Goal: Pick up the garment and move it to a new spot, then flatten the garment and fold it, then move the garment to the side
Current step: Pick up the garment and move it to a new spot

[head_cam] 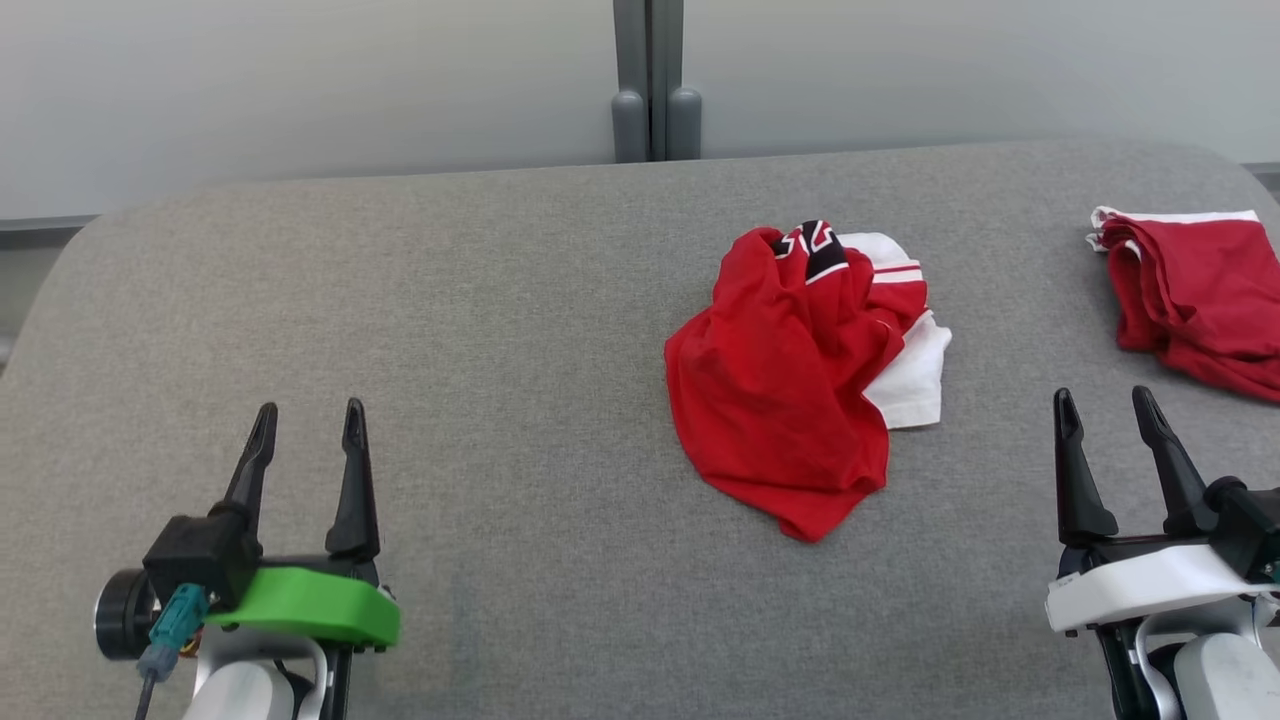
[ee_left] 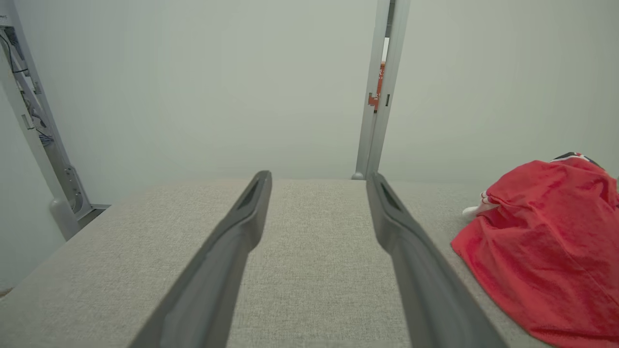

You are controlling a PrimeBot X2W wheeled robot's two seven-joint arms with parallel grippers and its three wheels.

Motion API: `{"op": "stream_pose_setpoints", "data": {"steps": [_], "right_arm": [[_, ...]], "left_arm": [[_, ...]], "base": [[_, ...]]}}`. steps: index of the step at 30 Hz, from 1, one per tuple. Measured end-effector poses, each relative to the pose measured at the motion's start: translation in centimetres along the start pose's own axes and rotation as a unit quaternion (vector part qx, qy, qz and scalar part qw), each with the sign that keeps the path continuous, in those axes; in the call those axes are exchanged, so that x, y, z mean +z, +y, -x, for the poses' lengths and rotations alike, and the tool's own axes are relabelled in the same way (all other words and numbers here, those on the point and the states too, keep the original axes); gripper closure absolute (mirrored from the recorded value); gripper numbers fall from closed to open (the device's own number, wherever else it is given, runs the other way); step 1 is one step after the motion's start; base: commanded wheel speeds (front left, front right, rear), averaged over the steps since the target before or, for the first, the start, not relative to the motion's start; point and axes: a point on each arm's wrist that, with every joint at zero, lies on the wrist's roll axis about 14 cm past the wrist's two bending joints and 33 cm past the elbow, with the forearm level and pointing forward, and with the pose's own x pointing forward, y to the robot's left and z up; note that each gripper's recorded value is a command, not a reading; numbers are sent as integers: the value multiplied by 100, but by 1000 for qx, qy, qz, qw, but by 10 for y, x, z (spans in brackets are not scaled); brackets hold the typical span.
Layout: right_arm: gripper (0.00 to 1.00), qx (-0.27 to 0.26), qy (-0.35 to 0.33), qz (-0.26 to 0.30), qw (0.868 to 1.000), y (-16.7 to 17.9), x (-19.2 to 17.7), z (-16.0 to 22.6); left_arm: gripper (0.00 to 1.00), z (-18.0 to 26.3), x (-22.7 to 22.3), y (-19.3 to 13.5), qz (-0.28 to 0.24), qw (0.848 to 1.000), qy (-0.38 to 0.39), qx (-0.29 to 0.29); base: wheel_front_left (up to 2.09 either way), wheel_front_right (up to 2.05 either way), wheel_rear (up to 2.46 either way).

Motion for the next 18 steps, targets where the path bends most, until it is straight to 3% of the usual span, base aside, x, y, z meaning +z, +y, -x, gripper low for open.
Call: {"op": "stream_pose_setpoints", "data": {"steps": [11, 18], "right_arm": [[0, 21, -3, 3, 1000, 14, 3, 1], [0, 27, 8, 3, 1000, 17, -2, 6]], "left_arm": [[0, 36, -2, 24, -5, 999, 5, 35], [0, 43, 0, 23, -9, 1000, 2, 30]], "base": [[0, 0, 0], [0, 0, 0]]}}
